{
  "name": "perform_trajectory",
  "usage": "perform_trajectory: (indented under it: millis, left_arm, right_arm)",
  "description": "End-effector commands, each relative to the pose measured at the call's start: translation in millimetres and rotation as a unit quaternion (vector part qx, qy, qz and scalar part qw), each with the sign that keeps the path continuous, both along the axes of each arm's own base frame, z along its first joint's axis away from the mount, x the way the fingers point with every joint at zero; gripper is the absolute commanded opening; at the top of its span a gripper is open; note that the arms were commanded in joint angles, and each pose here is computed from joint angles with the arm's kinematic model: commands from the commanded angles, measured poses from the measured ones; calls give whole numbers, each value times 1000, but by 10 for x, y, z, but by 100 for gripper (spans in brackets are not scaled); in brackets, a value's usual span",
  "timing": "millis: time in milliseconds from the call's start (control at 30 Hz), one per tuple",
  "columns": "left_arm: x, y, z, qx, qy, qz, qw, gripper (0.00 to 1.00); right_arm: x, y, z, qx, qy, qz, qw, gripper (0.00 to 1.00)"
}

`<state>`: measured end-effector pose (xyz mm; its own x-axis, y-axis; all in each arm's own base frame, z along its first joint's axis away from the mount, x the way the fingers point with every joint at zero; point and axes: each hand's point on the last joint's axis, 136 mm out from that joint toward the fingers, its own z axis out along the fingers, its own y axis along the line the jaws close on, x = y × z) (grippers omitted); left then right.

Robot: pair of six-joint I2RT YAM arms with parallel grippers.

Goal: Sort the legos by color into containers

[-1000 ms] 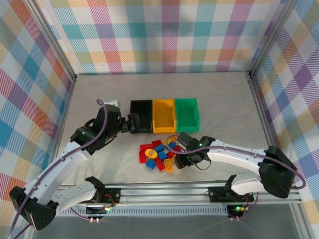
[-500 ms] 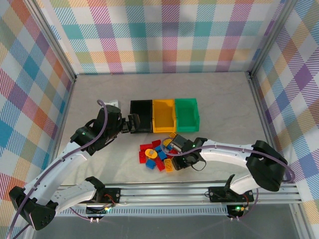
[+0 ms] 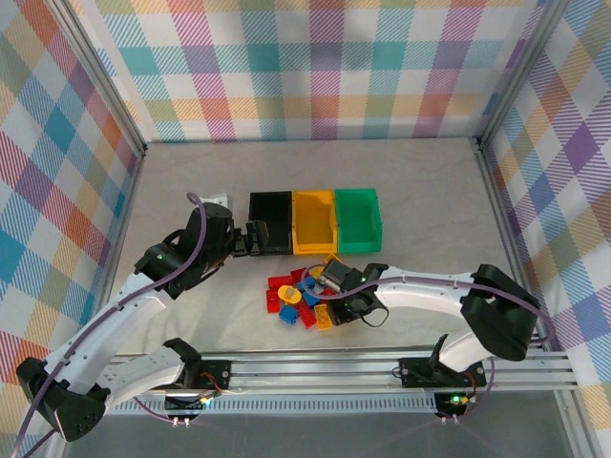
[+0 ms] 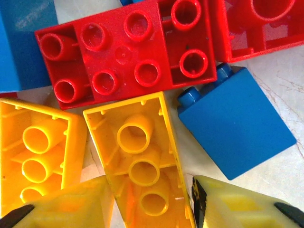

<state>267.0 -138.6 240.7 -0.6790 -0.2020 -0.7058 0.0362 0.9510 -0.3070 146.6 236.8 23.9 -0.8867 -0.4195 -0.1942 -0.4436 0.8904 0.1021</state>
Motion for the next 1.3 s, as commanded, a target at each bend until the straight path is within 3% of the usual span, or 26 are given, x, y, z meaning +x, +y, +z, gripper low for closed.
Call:
perform_trajectory:
  millis: [0, 333, 700, 967, 1267]
  left_arm:
    - [-52, 11, 71, 9, -6, -6, 1000, 100]
    - [-76, 6, 125, 12, -9, -11, 1000, 100]
    - [-19, -81, 161, 12, -4, -16, 1000, 100]
    - [-130, -226, -92, 22, 35, -36, 999, 100]
    - [-472, -219, -381, 49, 85, -32, 995, 100]
  right_arm:
    - [52, 69, 28, -2, -8, -4, 1000, 47]
    - [31, 96, 97, 3, -5, 12, 1000, 32]
    - [54, -12, 898, 51, -55, 28, 997, 30]
    - [848, -135, 1373, 97, -121, -23, 988, 27]
    - [1891, -365, 1317, 84, -139, -81, 983, 27]
